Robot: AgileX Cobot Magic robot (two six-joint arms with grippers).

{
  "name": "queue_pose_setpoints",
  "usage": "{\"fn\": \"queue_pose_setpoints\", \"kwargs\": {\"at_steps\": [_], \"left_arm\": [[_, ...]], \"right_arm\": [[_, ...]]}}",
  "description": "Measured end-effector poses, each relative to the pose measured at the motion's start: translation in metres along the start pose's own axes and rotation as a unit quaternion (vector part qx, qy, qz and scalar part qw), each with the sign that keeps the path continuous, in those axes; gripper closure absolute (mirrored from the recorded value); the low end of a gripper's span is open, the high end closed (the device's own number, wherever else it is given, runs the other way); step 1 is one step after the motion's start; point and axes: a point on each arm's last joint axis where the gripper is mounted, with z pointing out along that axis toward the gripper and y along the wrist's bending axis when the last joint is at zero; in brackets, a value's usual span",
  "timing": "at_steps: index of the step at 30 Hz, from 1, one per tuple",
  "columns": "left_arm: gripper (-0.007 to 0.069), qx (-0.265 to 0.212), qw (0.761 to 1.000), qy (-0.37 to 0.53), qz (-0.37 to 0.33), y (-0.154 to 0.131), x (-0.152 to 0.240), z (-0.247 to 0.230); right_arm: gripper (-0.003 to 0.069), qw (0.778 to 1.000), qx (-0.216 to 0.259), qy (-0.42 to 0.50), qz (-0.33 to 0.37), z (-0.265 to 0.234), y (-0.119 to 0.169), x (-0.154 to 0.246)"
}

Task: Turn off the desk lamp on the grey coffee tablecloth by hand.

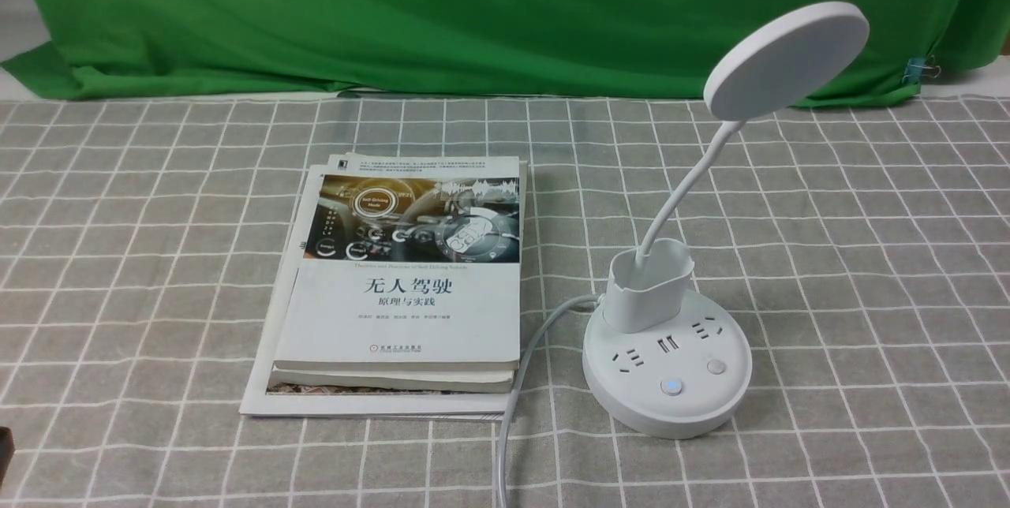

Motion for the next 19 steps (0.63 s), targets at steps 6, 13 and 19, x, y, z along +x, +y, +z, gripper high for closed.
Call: {"fn": "queue_pose_setpoints", "kwargs": {"at_steps": [6,13,19], "left_arm": [[0.0606,0.0,1.0,0.0,0.0,0.0,0.0,0.0],[0.0606,0.0,1.0,-0.001,0.0,0.0,-0.0001,-0.0001],[0.0606,0.0,1.0,-0.001,0.0,0.0,-0.0001,-0.0001]], "right_arm": [[0.0616,1.0,0.0,0.0,0.0,0.0,0.0,0.0],[0.0613,1.0,0.0,0.0,0.0,0.0,0.0,0.0],[0.061,1.0,0.0,0.0,0.0,0.0,0.0,0.0]]}}
